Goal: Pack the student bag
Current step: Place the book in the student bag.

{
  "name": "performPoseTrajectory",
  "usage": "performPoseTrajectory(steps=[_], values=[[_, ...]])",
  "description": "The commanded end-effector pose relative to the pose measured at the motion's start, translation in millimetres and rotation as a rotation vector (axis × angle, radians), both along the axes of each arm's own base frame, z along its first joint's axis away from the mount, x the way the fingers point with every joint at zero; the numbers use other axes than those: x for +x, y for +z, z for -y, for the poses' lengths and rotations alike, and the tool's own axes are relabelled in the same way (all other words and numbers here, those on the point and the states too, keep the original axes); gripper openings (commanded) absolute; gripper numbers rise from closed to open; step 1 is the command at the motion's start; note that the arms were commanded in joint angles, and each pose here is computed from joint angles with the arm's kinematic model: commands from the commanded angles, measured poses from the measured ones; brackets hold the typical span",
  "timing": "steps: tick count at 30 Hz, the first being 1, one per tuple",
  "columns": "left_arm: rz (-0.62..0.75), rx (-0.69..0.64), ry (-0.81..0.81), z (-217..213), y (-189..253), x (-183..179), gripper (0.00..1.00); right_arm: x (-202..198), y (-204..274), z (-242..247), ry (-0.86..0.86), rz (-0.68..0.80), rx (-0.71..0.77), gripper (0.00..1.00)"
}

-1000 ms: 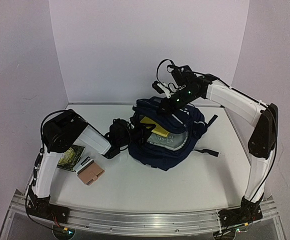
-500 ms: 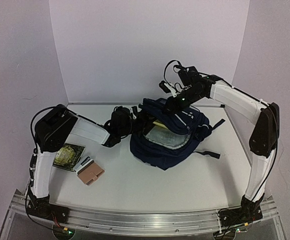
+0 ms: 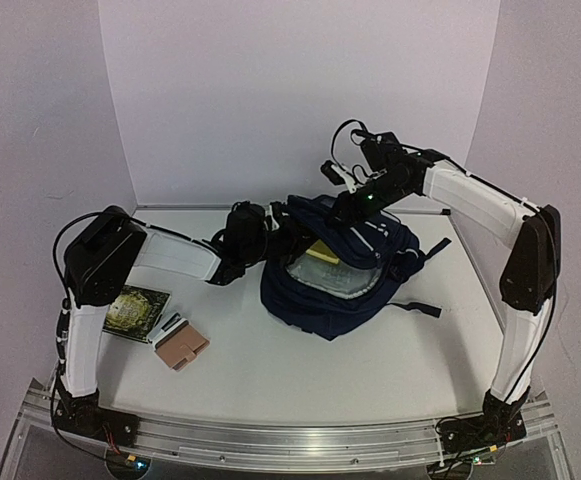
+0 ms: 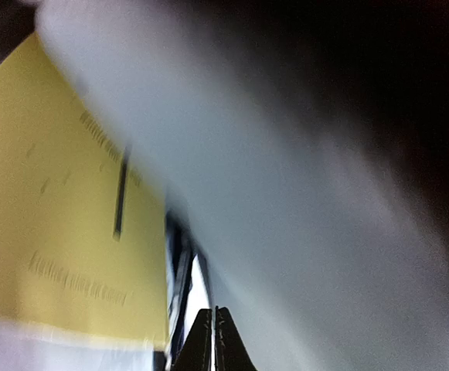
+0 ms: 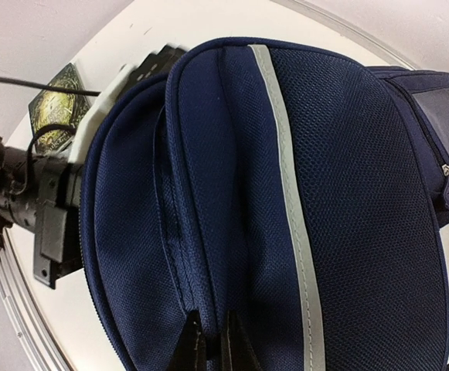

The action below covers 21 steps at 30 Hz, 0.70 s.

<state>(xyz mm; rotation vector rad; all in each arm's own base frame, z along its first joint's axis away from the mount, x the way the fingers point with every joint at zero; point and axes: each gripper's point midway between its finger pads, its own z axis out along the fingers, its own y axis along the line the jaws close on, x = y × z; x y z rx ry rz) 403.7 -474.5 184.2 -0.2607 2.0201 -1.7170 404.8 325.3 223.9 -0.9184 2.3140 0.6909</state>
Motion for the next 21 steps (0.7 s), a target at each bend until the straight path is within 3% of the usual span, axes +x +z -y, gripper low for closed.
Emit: performPoseTrajectory(steps=[1, 4, 13, 19, 21], values=[[0.039, -0.007, -0.095, 21.0, 8.4, -8.1, 0.1, -13.2, 78.8, -17.3, 0.083, 0.163, 0.16, 0.0], [0.033, 0.07, -0.056, 4.3, 4.7, -15.6, 0.28, -5.6, 63.5, -11.0, 0.06, 0.152, 0.126, 0.0], [0.027, 0.385, 0.115, -87.1, -0.9, -55.7, 0.59, 30.0, 2.7, 23.0, -0.014, 0.103, 0.011, 0.0], [-0.167, 0.672, 0.423, -204.4, -25.8, -82.4, 0.97, 46.8, -28.6, 60.6, -0.053, 0.097, -0.077, 0.0], [-0.234, 0.74, 0.515, -242.5, -34.4, -95.3, 0.99, 46.5, -37.1, 67.5, -0.047, 0.102, -0.112, 0.0]])
